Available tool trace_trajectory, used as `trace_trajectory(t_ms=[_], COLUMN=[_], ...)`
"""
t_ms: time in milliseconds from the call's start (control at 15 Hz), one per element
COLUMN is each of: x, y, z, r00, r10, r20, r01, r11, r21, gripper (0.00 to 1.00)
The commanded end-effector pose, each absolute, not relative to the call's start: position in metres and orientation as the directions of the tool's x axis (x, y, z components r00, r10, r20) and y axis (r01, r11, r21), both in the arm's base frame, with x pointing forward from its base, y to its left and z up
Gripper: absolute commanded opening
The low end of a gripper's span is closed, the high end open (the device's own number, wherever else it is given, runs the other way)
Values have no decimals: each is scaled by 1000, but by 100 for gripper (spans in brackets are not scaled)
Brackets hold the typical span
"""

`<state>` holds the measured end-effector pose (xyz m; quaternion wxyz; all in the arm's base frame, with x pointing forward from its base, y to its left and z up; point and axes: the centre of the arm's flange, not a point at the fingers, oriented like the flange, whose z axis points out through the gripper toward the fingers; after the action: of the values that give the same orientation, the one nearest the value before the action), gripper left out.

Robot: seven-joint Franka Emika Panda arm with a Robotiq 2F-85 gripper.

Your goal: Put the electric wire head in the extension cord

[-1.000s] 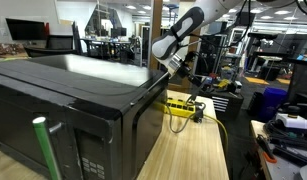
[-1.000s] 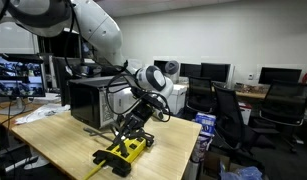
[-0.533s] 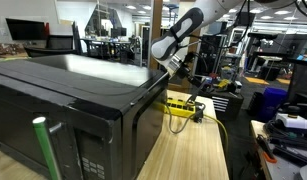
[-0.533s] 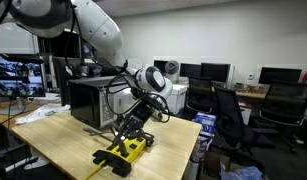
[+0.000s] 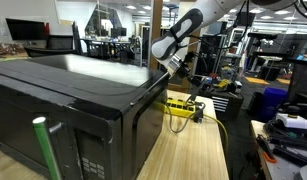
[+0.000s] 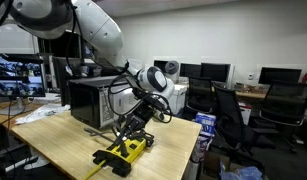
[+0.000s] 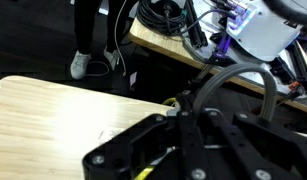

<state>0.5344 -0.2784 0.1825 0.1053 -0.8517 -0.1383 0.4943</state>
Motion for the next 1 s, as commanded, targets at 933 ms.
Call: trace_trajectory(t_ms=[933], x=[553], y=[-277], z=[156], r00=[534], r10=[408], r20=[-740], r01=[201], r11=[-912], r21=[-357], gripper=[1])
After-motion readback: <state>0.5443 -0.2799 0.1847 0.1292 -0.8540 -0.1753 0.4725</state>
